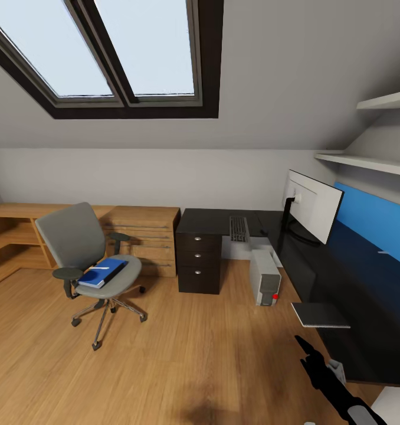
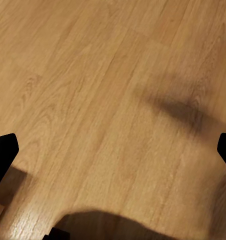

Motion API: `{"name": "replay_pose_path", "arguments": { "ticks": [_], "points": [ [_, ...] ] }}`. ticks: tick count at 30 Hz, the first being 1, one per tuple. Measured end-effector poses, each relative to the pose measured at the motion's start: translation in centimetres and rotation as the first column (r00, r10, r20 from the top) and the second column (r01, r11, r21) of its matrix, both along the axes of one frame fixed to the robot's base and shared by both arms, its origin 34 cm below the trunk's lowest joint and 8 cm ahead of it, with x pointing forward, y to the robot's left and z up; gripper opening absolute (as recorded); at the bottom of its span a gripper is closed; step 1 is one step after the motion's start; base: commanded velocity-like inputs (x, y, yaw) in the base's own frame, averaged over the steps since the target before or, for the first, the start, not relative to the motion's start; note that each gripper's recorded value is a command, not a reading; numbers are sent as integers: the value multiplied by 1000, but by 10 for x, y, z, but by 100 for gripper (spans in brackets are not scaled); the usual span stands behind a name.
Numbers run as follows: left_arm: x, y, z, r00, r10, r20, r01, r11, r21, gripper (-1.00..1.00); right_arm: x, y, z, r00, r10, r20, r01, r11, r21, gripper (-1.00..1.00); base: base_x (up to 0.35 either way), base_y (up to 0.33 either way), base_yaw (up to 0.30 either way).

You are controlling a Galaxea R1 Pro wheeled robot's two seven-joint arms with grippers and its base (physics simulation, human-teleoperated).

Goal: In the bedroom, organize the workspace by keeping the computer under the desk, ensuring the monitor is on the desk, placing the keyboard on the desk next to the monitor, placing the mouse on the desk next to the keyboard, moving the folder from the swivel chair onto the desk next to the mouse, stacking the notebook on top of the folder with the pen on top of the notebook, and positioning the swivel chair next to the desk.

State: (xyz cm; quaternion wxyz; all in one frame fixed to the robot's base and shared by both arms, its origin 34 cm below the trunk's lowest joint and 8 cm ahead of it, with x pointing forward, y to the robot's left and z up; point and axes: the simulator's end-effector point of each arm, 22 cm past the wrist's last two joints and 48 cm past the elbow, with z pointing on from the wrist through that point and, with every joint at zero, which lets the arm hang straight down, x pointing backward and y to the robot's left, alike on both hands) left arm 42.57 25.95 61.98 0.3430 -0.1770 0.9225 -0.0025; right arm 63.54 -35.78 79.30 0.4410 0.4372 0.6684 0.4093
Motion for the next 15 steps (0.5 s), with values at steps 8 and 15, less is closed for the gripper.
{"name": "replay_pose_path", "arguments": {
  "ticks": [8, 15],
  "points": [
    [0, 0, 0, 1000, 0, 0, 0, 1000, 0, 100, 2, -2, 2, 1000, -24, 9, 23, 1000, 20, 100, 0, 0, 0],
    [0, 0, 0, 1000, 0, 0, 0, 1000, 0, 100, 4, -8, 5, 998, -66, 15, 65, 996, 55, 100, 0, 0, 0]
  ]
}}
